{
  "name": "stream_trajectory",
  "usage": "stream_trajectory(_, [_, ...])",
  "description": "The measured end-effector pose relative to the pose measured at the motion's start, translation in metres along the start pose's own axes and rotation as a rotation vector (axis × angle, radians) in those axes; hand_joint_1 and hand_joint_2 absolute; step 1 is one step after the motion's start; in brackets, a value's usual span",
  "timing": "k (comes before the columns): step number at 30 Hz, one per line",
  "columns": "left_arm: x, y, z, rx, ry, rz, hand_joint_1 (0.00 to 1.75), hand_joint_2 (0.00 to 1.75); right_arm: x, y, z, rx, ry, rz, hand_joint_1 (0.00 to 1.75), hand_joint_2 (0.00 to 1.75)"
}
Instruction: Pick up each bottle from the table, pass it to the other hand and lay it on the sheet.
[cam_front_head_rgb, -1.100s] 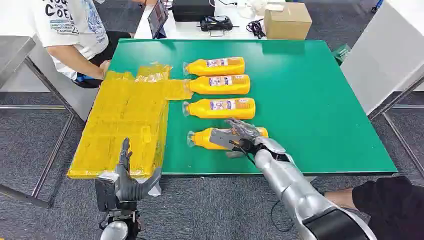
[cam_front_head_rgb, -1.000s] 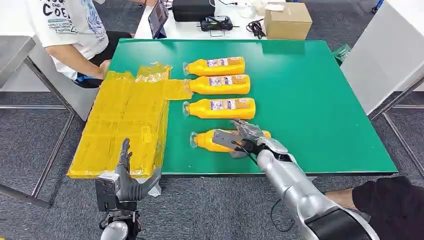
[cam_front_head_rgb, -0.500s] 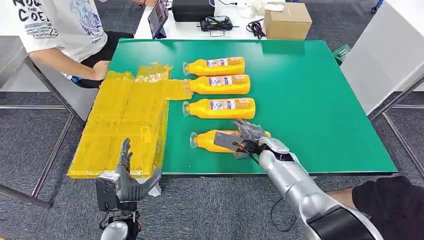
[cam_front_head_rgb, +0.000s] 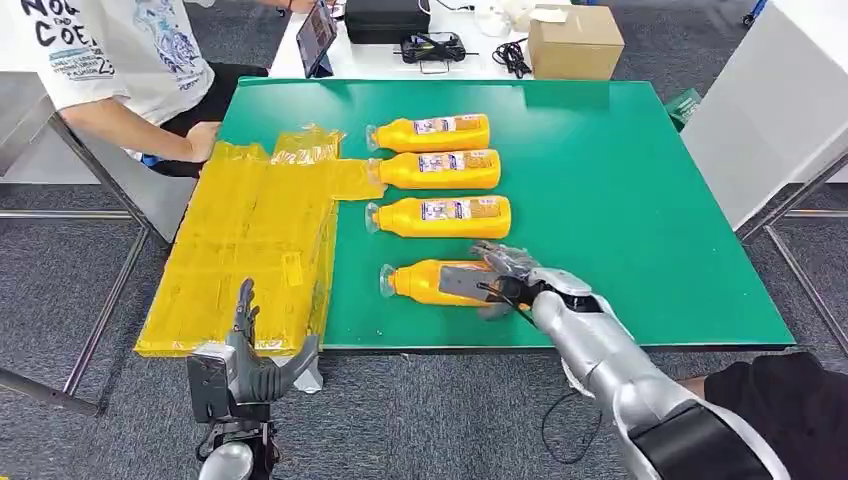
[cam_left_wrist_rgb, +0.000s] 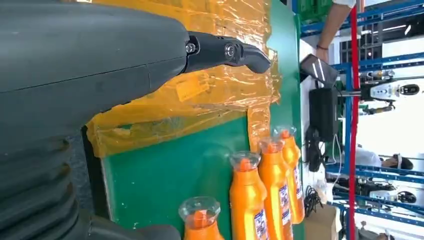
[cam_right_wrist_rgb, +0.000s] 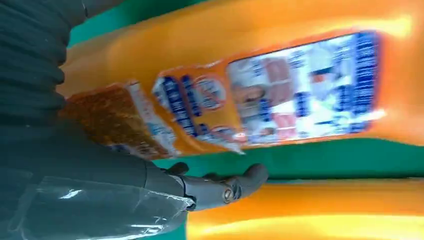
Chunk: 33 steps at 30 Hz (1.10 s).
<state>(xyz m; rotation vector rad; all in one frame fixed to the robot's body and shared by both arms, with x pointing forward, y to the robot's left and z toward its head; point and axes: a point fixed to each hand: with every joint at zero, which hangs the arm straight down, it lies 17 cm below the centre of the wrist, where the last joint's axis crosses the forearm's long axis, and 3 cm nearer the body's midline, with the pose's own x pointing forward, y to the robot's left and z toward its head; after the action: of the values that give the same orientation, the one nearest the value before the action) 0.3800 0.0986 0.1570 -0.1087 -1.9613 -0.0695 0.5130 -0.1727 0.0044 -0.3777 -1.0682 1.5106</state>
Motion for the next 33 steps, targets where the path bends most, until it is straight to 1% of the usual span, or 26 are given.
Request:
stream_trajectory(6, [-0.003,0.0,0.0,0.0,0.008,0.001,0.0,1.75,-0.008,0.0,0.002,0.027,0.013,0.047,0.0,1.75])
stream_trajectory(8, [-0.003,0.0,0.0,0.0,0.01,0.001,0.0,1.75,-0.01,0.001,0.003,0.037,0.016,0.061,0.07,1.75])
stream_trajectory(9, [-0.003,0.0,0.0,-0.001,0.012,0.002,0.0,1.75,-0.011,0.002,0.003,0.042,0.018,0.069,0.16,1.75])
stream_trajectory(10, [-0.003,0.0,0.0,0.0,0.012,0.003,0.0,1.75,-0.012,0.003,0.003,0.048,0.019,0.076,0.33,1.75])
stream_trajectory(11, [-0.004,0.0,0.0,-0.001,0.013,0.003,0.0,1.75,-0.013,0.004,0.004,0.053,0.021,0.083,0.33,1.75])
stream_trajectory(12, [-0.004,0.0,0.001,-0.001,0.014,0.003,0.0,1.75,-0.013,0.004,0.003,0.057,0.021,0.09,1.29,1.75])
stream_trajectory(13, [-0.004,0.0,0.001,-0.001,0.014,0.003,0.0,1.75,-0.013,0.005,0.003,0.06,0.023,0.095,1.47,1.75])
stream_trajectory(14, [-0.004,0.0,0.0,-0.001,0.014,0.003,0.0,1.75,-0.013,0.006,0.003,0.062,0.023,0.102,1.48,1.75])
stream_trajectory(16, [-0.005,-0.001,0.001,-0.003,0.018,0.005,0.0,1.75,-0.012,0.006,0.003,0.062,0.023,0.117,1.66,1.75])
stream_trajectory(17, [-0.006,-0.001,0.001,-0.004,0.02,0.005,0.0,1.75,-0.012,0.007,0.002,0.061,0.022,0.121,1.66,1.75])
stream_trajectory(18, [-0.006,-0.001,0.001,-0.005,0.022,0.005,0.0,1.75,-0.011,0.008,0.002,0.059,0.022,0.127,1.75,1.75])
stream_trajectory(28, [-0.009,-0.004,0.001,-0.014,0.032,0.01,0.0,1.75,-0.008,0.009,-0.001,0.037,0.017,0.144,1.75,1.75])
stream_trajectory(30, [-0.009,-0.004,0.002,-0.014,0.033,0.01,0.0,1.75,-0.006,0.003,-0.003,-0.01,0.013,0.132,1.75,1.75])
stream_trajectory(31, [-0.009,-0.004,0.002,-0.014,0.033,0.01,0.0,1.75,-0.003,0.0,-0.004,-0.056,0.01,0.121,1.75,1.75])
stream_trajectory(33, [-0.009,-0.003,0.002,-0.01,0.035,0.011,0.0,1.75,0.011,-0.014,-0.003,-0.218,-0.004,0.083,1.75,1.75])
